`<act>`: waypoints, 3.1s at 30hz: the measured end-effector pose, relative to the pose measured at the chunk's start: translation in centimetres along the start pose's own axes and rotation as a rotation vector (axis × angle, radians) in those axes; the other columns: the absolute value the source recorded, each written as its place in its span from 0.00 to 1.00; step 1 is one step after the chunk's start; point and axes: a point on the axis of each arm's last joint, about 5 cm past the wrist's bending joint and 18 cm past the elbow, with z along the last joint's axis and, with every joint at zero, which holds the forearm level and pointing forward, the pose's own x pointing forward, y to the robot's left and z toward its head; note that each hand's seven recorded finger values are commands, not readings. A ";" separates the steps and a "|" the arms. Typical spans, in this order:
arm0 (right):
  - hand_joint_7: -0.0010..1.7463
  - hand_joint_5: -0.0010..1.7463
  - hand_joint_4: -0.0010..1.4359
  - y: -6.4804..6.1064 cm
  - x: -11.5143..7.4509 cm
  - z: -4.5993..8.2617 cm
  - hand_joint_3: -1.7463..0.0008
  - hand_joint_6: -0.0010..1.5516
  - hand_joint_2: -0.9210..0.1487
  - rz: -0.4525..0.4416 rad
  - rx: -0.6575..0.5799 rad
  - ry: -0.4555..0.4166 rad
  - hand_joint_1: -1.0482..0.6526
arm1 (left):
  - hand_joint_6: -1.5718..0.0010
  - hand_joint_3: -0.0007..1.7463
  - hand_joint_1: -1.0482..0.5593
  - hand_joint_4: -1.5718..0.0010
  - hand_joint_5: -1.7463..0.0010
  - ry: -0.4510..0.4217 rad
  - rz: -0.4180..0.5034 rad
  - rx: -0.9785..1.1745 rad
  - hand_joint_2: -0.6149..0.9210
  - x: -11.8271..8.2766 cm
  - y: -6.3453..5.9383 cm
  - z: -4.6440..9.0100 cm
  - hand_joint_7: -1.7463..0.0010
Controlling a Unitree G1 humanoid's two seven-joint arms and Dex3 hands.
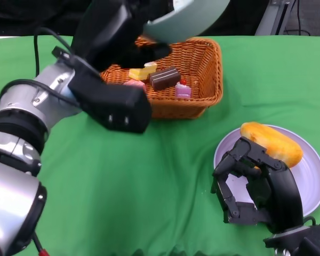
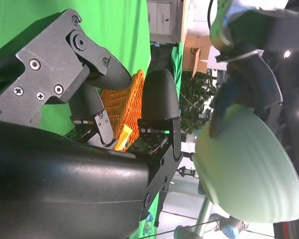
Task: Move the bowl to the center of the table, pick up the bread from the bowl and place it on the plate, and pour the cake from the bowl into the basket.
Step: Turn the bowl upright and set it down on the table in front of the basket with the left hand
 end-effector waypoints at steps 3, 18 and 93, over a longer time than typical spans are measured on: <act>0.86 0.98 0.52 0.0 0.0 0.0 0.25 0.40 0.54 -0.002 -0.001 0.001 0.59 | 0.60 0.09 0.49 0.59 0.04 -0.071 0.009 0.103 1.00 -1.1 -0.1 -0.6 0.27; 0.87 0.99 0.50 -0.6 0.0 0.0 0.25 0.39 0.55 -0.006 0.004 -0.004 0.59 | 0.71 0.14 0.53 0.60 0.00 -0.257 0.078 0.236 1.00 -7.3 -1.0 -2.3 0.03; 0.84 0.98 0.52 -1.1 -0.1 0.4 0.29 0.41 0.51 -0.042 -0.014 0.003 0.58 | 0.59 0.00 0.57 0.62 0.00 -0.083 -0.272 0.092 0.97 -20.4 -5.3 0.4 0.25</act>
